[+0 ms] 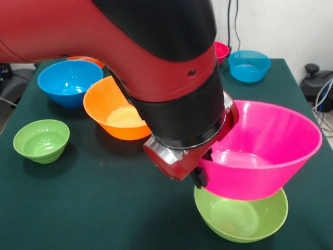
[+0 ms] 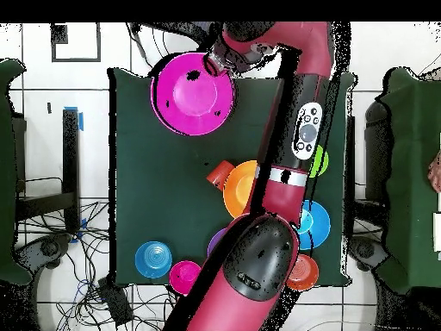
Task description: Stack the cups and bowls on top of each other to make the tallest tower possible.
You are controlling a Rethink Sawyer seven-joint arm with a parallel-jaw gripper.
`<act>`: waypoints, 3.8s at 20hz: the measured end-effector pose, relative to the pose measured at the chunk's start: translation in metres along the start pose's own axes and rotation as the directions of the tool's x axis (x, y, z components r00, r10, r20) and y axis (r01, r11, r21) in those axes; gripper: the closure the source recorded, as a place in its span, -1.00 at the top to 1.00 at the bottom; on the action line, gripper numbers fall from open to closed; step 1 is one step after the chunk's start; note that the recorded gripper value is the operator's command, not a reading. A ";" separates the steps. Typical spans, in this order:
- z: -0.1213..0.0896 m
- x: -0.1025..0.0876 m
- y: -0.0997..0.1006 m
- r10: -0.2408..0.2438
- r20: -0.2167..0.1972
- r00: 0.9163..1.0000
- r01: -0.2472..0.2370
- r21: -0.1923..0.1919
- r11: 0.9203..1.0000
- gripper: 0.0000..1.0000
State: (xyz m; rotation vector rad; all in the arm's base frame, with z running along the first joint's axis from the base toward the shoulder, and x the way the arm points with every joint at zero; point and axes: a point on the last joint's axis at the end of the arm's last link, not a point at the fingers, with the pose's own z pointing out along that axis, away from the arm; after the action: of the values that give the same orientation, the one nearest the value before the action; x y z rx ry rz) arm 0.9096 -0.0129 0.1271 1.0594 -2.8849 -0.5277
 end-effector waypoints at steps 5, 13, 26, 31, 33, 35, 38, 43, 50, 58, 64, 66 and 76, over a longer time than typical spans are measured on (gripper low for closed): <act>0.004 -0.005 -0.007 -0.006 -0.037 0.999 0.008 0.060 0.998 -1.00; 0.004 -0.019 -0.005 0.000 -0.059 0.998 0.007 0.113 0.994 -1.00; 0.001 -0.030 0.002 0.014 -0.104 0.994 -0.001 0.131 0.991 -1.00; 0.002 -0.030 0.006 0.028 -0.147 0.989 -0.010 0.120 0.993 -1.00; 0.002 -0.031 0.008 0.032 -0.160 0.987 -0.014 0.114 0.993 -1.00; 0.003 -0.030 0.009 0.037 -0.175 0.984 -0.018 0.109 0.994 -1.00; 0.004 -0.029 0.010 0.040 -0.185 0.982 -0.022 0.100 0.995 -1.00; 0.010 -0.026 0.006 0.051 -0.192 0.980 -0.034 0.091 0.995 -1.00; 0.031 -0.023 -0.007 0.091 -0.196 0.976 -0.076 0.083 0.994 -1.00; 0.054 -0.014 -0.026 0.142 -0.192 0.971 -0.132 0.060 0.989 -1.00; 0.064 -0.004 -0.039 0.188 -0.192 0.963 -0.191 0.002 0.982 -1.00; 0.066 0.002 -0.041 0.206 -0.208 0.956 -0.219 -0.040 0.975 -1.00; 0.063 0.019 -0.039 0.236 -0.287 0.928 -0.295 -0.180 0.938 -1.00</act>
State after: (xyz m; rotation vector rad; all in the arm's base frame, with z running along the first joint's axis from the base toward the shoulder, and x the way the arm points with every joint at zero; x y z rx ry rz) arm 0.9104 -0.0334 0.0539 0.6356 -2.6041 -0.6206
